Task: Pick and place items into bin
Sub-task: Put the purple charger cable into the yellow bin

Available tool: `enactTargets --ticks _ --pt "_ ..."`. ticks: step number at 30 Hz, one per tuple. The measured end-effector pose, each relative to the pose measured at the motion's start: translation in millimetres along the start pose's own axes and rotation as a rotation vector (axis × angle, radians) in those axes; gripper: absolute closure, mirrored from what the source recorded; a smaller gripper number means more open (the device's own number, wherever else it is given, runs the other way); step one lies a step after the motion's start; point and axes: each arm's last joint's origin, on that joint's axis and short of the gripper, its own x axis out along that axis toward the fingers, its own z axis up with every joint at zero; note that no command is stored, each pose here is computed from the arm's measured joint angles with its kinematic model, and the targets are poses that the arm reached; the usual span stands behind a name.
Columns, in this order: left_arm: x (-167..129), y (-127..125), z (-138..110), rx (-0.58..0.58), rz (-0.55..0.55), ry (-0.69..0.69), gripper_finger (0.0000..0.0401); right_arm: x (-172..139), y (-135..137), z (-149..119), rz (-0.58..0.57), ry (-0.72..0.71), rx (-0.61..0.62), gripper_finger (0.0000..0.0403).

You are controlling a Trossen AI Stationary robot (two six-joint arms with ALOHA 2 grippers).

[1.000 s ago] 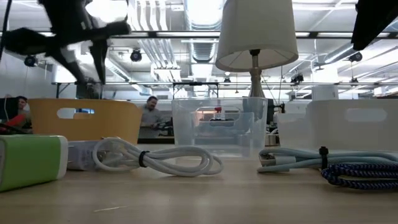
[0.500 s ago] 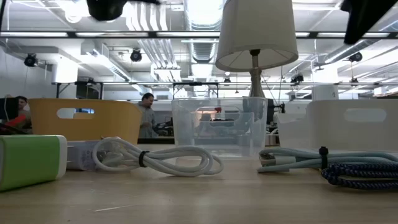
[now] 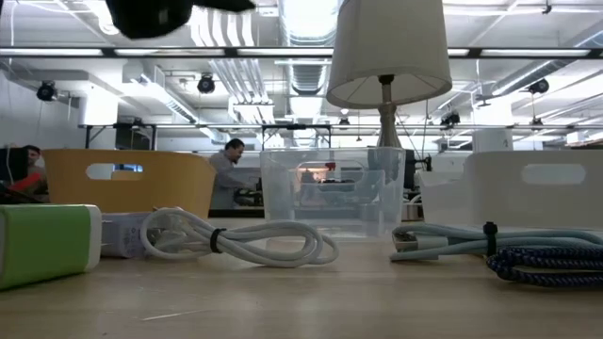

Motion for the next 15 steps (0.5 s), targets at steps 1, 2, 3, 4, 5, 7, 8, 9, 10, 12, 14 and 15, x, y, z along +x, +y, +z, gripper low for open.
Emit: enactTargets --ticks 1,2,3,4,5,7,8,9,10,12,14,15 --pt "7 1 -4 0.017 0.004 0.023 0.0163 6 0 3 -0.004 0.0 0.018 0.0102" --pt "14 3 -6 0.031 0.005 0.052 0.0165 12 0 8 -0.01 -0.001 0.031 0.0105" --pt "22 4 -8 0.037 0.007 0.08 0.0169 16 -1 12 -0.015 -0.005 0.034 0.0107" --pt "28 6 -11 0.039 0.011 0.103 0.0173 18 -1 17 -0.016 -0.008 0.028 0.0111" --pt "34 8 -13 0.04 0.014 0.124 0.0177 19 1 22 -0.008 -0.02 0.018 0.0115" --pt "41 7 -14 0.036 -0.008 0.132 0.0187 19 3 28 0.02 -0.024 -0.013 0.0125" --pt "42 4 -13 0.039 -0.028 0.125 0.0192 21 4 28 0.024 -0.017 -0.028 0.013" --pt "43 3 -13 0.037 -0.042 0.118 0.0196 23 5 28 0.043 -0.008 -0.036 0.0137" --pt "44 1 -12 0.032 -0.055 0.108 0.02 27 7 28 0.059 -0.012 -0.037 0.0143" --pt "45 0 -11 0.019 -0.077 0.09 0.0207 34 9 29 0.071 -0.024 -0.031 0.0156" --pt "46 1 -11 0.02 -0.074 0.084 0.0212 42 12 34 0.09 -0.055 -0.01 0.0167" --pt "46 1 -10 0.019 -0.069 0.079 0.0213 46 12 36 0.09 -0.058 -0.001 0.0172"
